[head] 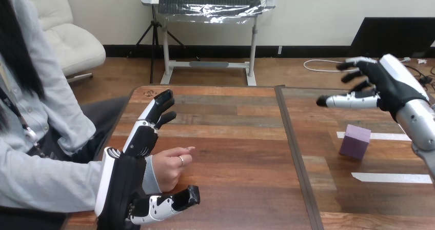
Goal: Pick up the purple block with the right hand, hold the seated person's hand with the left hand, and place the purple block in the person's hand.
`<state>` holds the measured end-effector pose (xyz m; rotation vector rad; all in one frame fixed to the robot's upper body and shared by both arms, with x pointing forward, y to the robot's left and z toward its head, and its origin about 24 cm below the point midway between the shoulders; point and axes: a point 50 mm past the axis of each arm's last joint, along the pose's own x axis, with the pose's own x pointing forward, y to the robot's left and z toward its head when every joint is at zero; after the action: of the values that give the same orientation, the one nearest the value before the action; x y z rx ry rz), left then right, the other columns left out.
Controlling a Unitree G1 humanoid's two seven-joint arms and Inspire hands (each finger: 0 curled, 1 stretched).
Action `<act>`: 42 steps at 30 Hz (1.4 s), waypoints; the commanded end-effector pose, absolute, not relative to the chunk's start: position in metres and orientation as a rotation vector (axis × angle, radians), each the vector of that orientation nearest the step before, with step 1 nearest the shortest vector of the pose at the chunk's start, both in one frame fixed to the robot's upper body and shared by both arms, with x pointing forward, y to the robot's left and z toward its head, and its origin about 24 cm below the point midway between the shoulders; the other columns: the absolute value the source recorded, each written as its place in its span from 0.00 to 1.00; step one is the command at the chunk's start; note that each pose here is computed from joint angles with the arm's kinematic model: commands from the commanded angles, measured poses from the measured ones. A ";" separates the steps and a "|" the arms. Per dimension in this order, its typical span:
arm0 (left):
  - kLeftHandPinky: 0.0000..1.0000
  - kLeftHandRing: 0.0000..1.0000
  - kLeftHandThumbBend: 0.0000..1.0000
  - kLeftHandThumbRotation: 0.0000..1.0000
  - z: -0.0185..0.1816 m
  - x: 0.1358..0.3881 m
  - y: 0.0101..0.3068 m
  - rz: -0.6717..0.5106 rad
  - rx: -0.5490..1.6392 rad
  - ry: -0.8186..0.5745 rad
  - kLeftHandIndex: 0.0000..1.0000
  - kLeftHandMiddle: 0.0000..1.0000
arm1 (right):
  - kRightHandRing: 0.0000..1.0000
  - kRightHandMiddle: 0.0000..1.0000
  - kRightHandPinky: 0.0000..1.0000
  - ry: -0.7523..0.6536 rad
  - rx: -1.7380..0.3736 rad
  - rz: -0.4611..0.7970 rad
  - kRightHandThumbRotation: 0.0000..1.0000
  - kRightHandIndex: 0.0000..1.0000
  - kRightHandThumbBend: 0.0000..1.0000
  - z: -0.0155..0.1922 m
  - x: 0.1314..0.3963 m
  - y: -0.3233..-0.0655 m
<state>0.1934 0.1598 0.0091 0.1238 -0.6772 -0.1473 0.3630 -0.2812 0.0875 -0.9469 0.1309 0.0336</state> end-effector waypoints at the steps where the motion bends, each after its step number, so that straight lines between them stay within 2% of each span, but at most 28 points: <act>1: 0.86 0.91 1.00 0.61 0.026 0.205 0.158 -0.135 0.114 -0.776 0.89 0.92 | 0.69 0.77 0.58 0.089 -0.995 -0.007 0.38 0.81 1.00 0.130 0.380 -0.287; 11: 0.85 0.91 1.00 0.57 0.026 0.204 0.161 -0.136 0.128 -0.787 0.89 0.92 | 0.75 0.79 0.65 0.192 -1.010 0.003 0.32 0.82 0.96 0.123 0.379 -0.292; 23: 0.85 0.91 1.00 0.55 0.026 0.202 0.163 -0.135 0.130 -0.795 0.89 0.92 | 0.77 0.80 0.70 0.284 -1.032 0.024 0.36 0.84 1.00 0.114 0.376 -0.296; 29: 0.87 0.92 1.00 0.54 0.026 0.202 0.163 -0.143 0.125 -0.796 0.89 0.93 | 0.77 0.80 0.70 0.325 -1.043 0.038 0.34 0.84 0.99 0.109 0.374 -0.298; 42: 0.88 0.92 1.00 0.54 0.027 0.199 0.164 -0.142 0.119 -0.808 0.89 0.92 | 0.78 0.82 0.73 0.416 -1.066 0.079 0.34 0.86 0.90 0.094 0.367 -0.302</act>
<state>0.1909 0.1659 0.0130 0.1179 -0.7210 -0.1273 0.3542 -0.3020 0.0670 -1.0300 0.4639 0.1038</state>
